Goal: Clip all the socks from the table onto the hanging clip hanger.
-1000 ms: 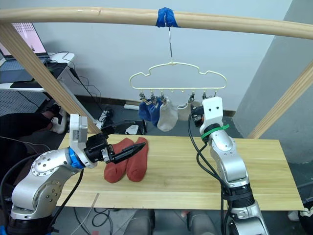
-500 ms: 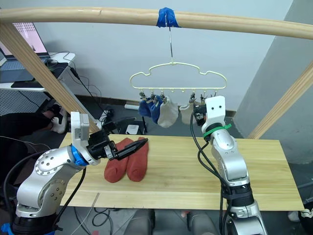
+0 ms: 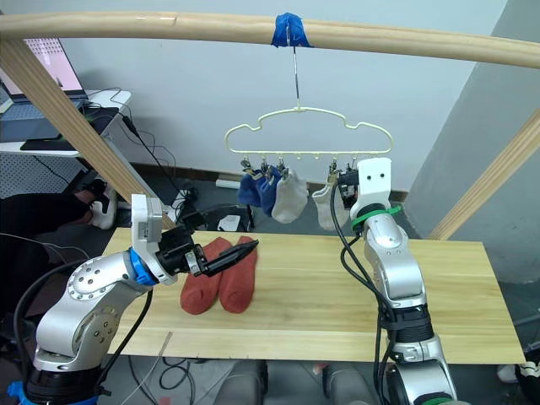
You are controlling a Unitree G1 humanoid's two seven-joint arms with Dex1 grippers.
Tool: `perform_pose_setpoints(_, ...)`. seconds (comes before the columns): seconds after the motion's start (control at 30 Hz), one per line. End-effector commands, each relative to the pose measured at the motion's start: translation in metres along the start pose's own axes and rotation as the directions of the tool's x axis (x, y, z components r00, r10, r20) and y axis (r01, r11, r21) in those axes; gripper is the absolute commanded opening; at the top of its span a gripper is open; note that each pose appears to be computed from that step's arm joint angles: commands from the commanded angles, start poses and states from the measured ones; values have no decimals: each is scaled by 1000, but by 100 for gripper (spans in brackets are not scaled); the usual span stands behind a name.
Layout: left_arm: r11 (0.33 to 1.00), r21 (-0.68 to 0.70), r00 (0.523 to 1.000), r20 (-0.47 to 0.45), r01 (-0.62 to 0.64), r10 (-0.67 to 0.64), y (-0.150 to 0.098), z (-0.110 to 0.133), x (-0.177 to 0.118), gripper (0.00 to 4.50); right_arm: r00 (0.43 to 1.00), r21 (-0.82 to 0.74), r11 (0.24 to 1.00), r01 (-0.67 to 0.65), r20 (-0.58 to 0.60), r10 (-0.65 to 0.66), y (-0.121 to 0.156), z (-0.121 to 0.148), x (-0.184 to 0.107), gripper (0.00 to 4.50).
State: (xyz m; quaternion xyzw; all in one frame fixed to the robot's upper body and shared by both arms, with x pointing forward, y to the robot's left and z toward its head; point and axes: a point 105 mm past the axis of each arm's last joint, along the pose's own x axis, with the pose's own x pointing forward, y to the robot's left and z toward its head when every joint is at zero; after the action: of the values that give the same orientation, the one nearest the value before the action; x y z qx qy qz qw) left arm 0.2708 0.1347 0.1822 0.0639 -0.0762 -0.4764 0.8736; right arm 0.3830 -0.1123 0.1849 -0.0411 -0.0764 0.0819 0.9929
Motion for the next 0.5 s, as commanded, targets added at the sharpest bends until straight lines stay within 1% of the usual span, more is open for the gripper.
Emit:
perform_pose_setpoints(0.03,999,43,1000,30,1,-2,0,9,1,450,998,-3,1000,6,69,-6,-1,18,2,260)
perform_pose_setpoints(0.2,999,43,1000,30,-1,0,0,8,1,450,997,12,1000,-2,80,1,3,21,5,260)
perform_pose_setpoints(0.5,999,44,1000,27,-5,4,0,5,-1,450,997,62,998,-22,72,17,17,19,5,260)
